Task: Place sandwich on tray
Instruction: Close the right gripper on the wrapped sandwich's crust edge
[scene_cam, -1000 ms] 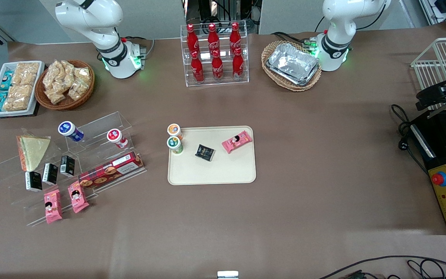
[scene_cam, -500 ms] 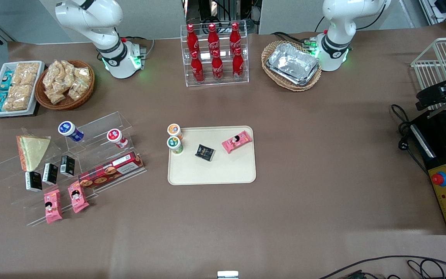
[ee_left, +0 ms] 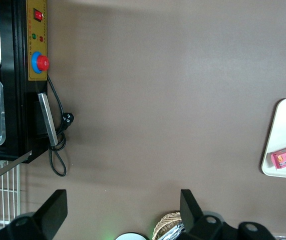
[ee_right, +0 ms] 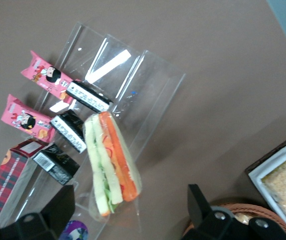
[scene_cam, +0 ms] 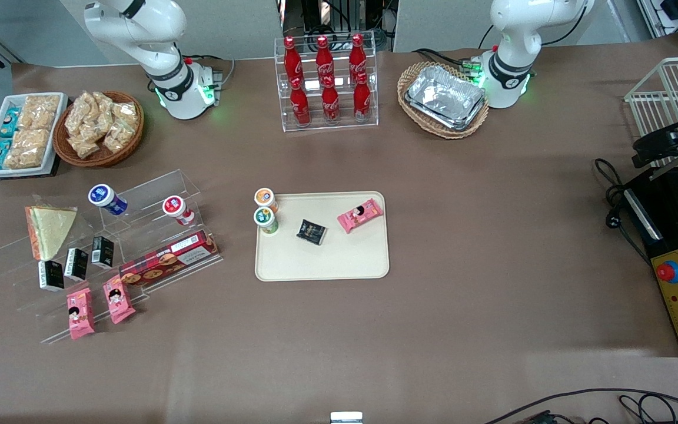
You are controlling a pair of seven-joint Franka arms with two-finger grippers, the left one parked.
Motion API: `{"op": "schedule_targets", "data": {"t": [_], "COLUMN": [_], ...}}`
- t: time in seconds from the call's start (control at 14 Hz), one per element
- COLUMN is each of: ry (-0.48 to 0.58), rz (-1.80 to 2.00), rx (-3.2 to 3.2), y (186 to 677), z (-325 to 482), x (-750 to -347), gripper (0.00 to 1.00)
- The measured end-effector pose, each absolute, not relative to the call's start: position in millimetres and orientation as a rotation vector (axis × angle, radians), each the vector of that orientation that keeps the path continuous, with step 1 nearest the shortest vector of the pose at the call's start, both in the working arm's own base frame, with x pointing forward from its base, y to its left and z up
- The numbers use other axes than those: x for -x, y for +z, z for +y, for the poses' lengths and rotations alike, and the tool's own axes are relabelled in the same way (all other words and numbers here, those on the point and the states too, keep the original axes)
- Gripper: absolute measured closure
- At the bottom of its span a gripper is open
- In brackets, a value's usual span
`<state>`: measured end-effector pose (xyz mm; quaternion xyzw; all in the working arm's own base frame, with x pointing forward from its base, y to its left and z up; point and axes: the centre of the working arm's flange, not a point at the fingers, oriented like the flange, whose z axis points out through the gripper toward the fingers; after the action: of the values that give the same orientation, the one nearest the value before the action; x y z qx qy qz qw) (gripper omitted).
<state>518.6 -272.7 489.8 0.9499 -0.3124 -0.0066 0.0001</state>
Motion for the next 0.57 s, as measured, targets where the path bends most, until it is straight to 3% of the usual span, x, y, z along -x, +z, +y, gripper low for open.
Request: {"op": "schedule_targets", "data": {"t": [0.57], "ry": [-0.061], "rz": [-0.687], "rx": [-3.14], "y": [467], "z": [-267], "x": [-517], "gripper": [0.0]}}
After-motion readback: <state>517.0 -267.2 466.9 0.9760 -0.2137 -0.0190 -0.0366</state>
